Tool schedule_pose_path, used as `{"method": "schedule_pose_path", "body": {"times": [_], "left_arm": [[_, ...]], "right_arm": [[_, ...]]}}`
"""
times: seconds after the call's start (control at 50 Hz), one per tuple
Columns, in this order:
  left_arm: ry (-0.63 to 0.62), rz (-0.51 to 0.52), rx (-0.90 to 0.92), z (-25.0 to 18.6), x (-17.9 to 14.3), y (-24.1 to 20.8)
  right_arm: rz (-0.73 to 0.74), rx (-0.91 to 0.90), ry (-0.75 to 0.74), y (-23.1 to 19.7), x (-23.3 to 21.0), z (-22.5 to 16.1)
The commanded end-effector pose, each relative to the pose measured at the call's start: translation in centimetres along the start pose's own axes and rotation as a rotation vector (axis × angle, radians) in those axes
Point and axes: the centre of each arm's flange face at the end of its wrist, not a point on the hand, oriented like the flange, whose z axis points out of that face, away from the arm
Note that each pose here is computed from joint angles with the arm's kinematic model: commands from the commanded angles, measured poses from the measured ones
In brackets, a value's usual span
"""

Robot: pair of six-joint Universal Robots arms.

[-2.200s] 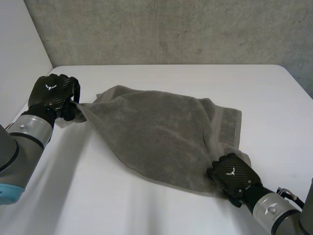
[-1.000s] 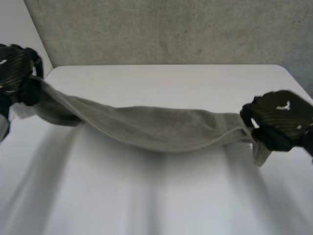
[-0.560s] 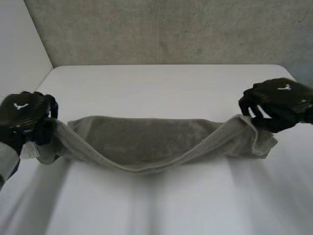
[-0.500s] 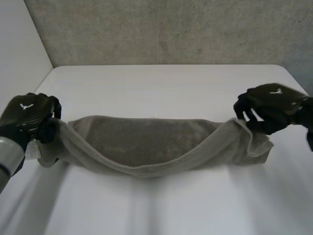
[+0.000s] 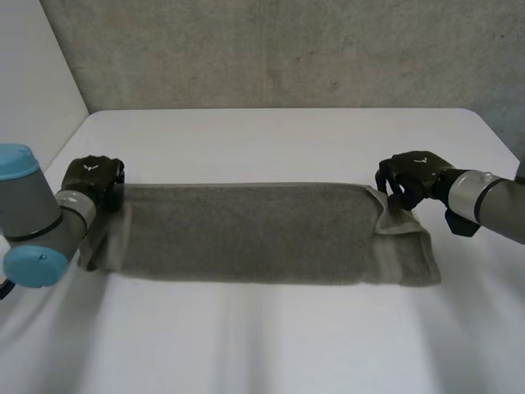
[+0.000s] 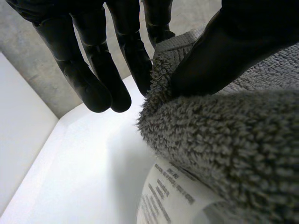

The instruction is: Fold the towel.

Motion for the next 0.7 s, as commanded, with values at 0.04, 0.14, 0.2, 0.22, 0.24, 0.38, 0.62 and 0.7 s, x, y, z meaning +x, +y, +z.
{"method": "schedule_pose_path", "body": {"times": [0.04, 0.14, 0.2, 0.22, 0.24, 0.38, 0.62, 0.7], "left_arm": [[0.018, 0.025, 0.039, 0.3, 2.2, -0.3], [0.044, 0.058, 0.052, -0.2, 3.4, -0.7], [0.034, 0.108, 0.055, -0.3, 3.3, -1.0], [0.029, 0.131, 0.057, -0.3, 3.2, -1.1], [0.029, 0.131, 0.057, -0.3, 3.2, -1.1], [0.007, 0.153, 0.108, -1.4, 2.2, -3.5], [-0.036, 0.148, 0.155, -3.7, 0.1, -6.1], [-0.035, 0.148, 0.152, -4.7, 0.0, -6.2]], "right_arm": [[-0.009, -0.001, 0.025, 1.0, 0.0, 1.4], [-0.013, 0.002, 0.049, 1.3, 0.3, 1.6], [-0.021, 0.017, 0.058, 1.1, 0.4, 1.7], [-0.028, 0.032, 0.068, 0.8, 0.6, 1.6], [-0.028, 0.032, 0.068, 0.8, 0.6, 1.6], [-0.123, 0.201, 0.164, -5.2, 1.2, -2.2], [-0.213, 0.347, 0.219, -10.5, -1.2, -9.3], [-0.186, 0.266, 0.169, -9.4, -2.6, -10.6]]}}
